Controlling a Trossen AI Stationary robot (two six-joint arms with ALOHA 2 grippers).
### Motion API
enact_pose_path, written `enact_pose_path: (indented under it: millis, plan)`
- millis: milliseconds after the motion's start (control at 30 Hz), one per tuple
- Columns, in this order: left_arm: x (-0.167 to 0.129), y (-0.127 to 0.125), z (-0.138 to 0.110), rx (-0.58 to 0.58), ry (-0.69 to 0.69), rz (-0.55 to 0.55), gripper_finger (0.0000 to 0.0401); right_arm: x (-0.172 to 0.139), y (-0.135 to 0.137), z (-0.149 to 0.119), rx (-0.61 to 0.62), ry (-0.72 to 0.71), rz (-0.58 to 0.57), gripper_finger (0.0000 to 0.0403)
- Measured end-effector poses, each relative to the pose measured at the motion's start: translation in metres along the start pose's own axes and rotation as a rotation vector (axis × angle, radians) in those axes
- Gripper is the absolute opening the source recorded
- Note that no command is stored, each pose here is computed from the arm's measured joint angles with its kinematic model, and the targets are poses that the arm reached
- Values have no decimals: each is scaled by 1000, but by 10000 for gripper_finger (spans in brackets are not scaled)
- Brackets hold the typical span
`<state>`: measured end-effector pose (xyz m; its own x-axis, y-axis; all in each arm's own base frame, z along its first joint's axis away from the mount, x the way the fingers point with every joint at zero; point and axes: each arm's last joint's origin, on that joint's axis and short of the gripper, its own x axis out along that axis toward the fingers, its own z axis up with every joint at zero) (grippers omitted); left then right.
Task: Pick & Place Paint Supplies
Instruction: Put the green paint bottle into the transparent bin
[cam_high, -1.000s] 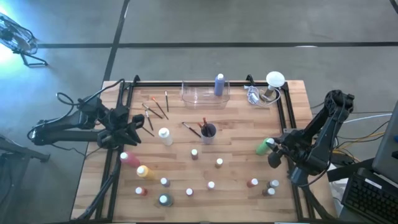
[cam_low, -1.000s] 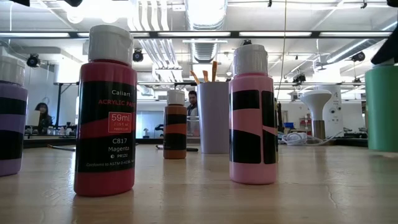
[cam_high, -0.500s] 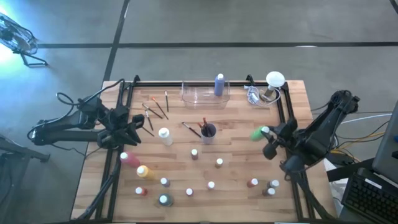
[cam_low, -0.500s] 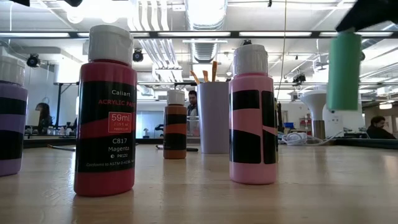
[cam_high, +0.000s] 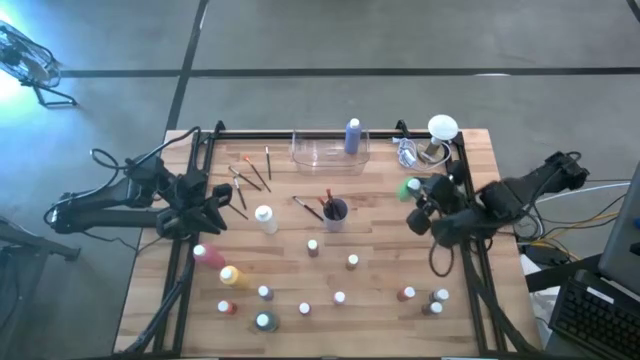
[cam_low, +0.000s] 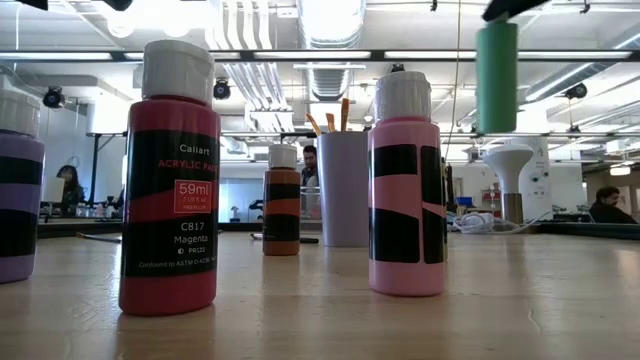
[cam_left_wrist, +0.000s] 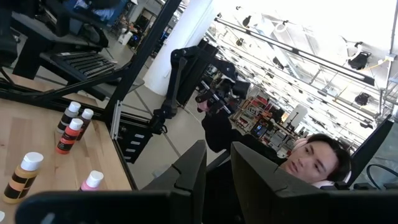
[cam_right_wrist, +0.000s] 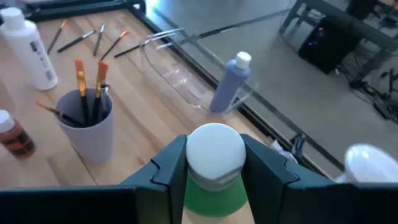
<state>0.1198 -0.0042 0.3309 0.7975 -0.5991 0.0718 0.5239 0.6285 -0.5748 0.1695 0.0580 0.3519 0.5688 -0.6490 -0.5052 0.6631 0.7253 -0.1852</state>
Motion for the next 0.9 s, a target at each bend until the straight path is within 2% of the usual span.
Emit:
enact_pose_path:
  millis: [233,400,500,900]
  plan:
    - [0,0,0,-1,0,0,81,20,-8,38,-50,-50,-3,119]
    - [0,0,0,0,0,0,81,40,-14,66,-53,-107,110,117]
    - [0,0,0,0,0,0,81,55,-22,79,-41,-151,137,123]
    - [0,0,0,0,0,0,81,134,-48,103,-26,-161,220,125]
